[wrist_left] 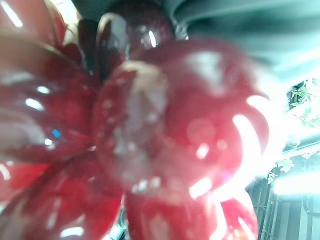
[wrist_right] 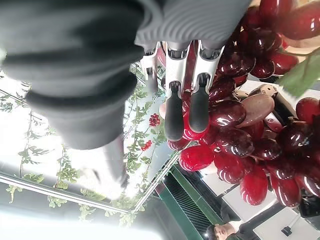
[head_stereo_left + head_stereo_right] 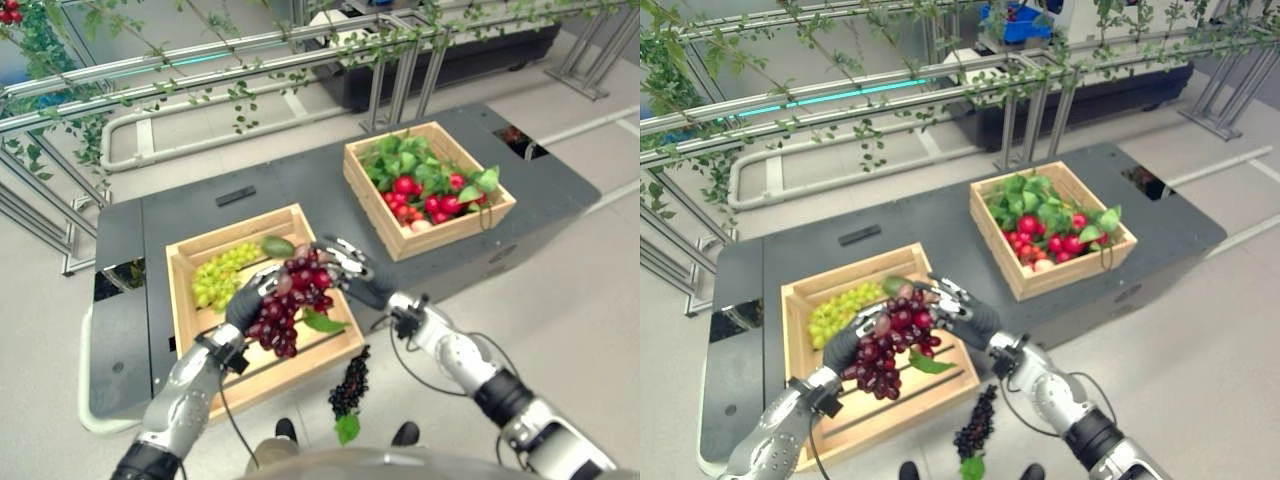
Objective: Pick up the fruits from the basket on one side to the basket on the other side
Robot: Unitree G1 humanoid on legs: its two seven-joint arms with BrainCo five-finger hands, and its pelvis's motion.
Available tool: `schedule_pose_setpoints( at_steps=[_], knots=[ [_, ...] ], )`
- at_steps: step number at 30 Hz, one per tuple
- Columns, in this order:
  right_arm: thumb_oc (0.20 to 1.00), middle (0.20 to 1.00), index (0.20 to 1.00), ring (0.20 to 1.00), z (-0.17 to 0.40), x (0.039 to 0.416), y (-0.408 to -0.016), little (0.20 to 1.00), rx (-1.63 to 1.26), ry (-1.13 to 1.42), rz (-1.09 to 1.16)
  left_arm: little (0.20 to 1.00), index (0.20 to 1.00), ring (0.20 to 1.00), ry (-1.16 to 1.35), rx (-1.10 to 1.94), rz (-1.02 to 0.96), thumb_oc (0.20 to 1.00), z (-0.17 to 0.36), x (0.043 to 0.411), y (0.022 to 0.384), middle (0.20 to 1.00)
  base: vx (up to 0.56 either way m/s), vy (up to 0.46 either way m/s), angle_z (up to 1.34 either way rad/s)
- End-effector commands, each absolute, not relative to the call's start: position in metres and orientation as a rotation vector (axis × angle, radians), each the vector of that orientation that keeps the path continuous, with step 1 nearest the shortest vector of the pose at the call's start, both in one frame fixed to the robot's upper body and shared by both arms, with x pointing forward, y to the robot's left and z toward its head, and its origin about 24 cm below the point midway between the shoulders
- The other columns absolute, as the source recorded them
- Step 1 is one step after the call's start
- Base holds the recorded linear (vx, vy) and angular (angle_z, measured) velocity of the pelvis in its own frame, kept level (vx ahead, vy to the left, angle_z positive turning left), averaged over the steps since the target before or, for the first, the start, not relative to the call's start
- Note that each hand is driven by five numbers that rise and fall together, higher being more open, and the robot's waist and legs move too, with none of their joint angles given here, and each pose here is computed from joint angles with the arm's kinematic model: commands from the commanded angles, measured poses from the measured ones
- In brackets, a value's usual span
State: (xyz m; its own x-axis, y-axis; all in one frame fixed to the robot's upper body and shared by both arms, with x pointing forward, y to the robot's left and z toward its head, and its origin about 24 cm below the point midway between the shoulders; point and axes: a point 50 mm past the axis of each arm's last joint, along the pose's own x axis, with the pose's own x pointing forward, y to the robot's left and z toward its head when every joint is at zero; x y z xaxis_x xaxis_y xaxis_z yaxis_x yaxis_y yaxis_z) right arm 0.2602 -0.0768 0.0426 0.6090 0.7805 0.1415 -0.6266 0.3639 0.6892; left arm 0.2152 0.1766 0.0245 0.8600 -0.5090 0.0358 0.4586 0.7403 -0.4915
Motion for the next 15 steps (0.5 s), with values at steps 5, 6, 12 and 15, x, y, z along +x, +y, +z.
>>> schedule_pose_setpoints(
  at_steps=[5, 6, 12, 15],
  knots=[
    [1.000, 1.000, 1.000, 1.000, 0.064, 0.269, -0.068, 1.000, 0.849, 0.118, 0.961, 0.200, 0.200, 0.200, -0.046, -0.490, -0.611, 0.200, 0.053, 0.222, 0.172, 0.200, 0.00, 0.000, 0.00],
    [1.000, 1.000, 1.000, 1.000, 0.063, 0.268, -0.069, 1.000, 0.852, 0.122, 0.954, 0.200, 0.200, 0.200, -0.052, -0.498, -0.608, 0.200, 0.054, 0.222, 0.172, 0.200, 0.00, 0.000, 0.00],
    [1.000, 1.000, 1.000, 1.000, 0.041, 0.260, -0.081, 1.000, 0.875, 0.183, 0.876, 0.200, 0.200, 0.200, -0.073, -0.506, -0.587, 0.200, 0.056, 0.224, 0.174, 0.200, 0.00, 0.000, 0.00],
    [1.000, 1.000, 1.000, 1.000, 0.030, 0.257, -0.090, 1.000, 0.888, 0.206, 0.817, 0.200, 0.200, 0.200, -0.086, -0.519, -0.577, 0.200, 0.059, 0.224, 0.176, 0.200, 0.00, 0.000, 0.00]
  ],
)
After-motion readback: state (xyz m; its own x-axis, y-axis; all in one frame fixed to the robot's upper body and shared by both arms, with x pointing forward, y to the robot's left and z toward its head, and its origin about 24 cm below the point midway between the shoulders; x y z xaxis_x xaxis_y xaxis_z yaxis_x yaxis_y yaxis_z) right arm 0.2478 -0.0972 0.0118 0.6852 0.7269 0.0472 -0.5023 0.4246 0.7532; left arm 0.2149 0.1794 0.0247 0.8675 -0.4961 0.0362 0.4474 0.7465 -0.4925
